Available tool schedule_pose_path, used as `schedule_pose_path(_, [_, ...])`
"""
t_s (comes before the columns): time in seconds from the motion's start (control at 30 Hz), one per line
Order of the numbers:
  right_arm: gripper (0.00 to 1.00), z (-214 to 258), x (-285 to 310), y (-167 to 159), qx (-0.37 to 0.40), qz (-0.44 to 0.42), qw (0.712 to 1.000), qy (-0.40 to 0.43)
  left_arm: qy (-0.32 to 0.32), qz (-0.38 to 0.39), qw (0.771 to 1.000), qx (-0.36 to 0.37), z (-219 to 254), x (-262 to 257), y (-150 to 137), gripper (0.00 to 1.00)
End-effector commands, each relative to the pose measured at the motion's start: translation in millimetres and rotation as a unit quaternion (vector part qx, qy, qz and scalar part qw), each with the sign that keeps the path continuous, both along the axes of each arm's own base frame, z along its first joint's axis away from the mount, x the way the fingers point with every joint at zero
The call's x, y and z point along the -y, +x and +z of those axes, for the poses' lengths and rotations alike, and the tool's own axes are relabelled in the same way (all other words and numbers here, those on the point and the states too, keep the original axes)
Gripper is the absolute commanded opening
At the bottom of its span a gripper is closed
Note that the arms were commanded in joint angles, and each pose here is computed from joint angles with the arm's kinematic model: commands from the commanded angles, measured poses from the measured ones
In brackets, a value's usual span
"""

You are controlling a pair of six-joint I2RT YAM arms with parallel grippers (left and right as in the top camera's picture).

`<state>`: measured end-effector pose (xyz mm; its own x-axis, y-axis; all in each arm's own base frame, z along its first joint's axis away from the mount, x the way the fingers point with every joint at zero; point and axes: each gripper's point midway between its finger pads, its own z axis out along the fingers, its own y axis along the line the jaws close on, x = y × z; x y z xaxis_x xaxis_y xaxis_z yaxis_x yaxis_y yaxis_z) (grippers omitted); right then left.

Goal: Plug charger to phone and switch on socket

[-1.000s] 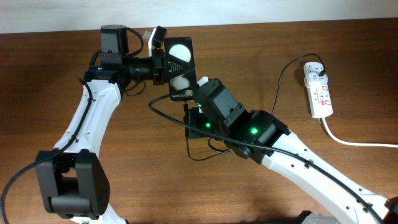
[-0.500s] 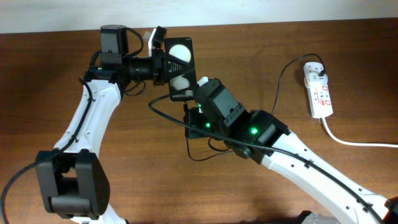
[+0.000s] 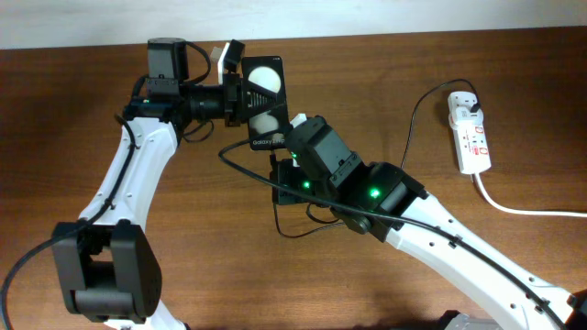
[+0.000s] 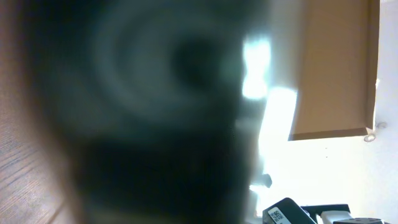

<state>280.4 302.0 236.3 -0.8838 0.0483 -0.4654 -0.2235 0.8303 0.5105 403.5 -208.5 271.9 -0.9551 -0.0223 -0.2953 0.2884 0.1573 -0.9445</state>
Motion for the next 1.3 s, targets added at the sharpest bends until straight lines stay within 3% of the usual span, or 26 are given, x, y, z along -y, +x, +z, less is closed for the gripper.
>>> schedule_pose_path(0.0, [0.04, 8.1, -0.3, 4.0, 0.008, -0.005, 1.0, 0.009, -0.016, -0.016, 1.0, -0.005, 8.5, 0.9, -5.1, 0.0])
schedule_pose_path(0.4, [0.04, 12.6, -1.3, 9.9, 0.022, -0.011, 1.0, 0.014, -0.021, -0.036, 0.999, 0.034, 10.9, 6.5, -11.0, 0.0])
schedule_pose_path(0.83, [0.04, 7.9, 12.7, 18.4, 0.037, -0.043, 0.998, -0.019, -0.019, -0.032, 0.999, 0.021, 7.4, 2.4, -12.0, 0.0])
schedule_pose_path(1.27, [0.04, 25.6, 3.1, 31.4, 0.075, -0.047, 0.996, 0.012, -0.028, -0.041, 0.999, 0.0, 8.3, 2.9, -18.0, 0.0])
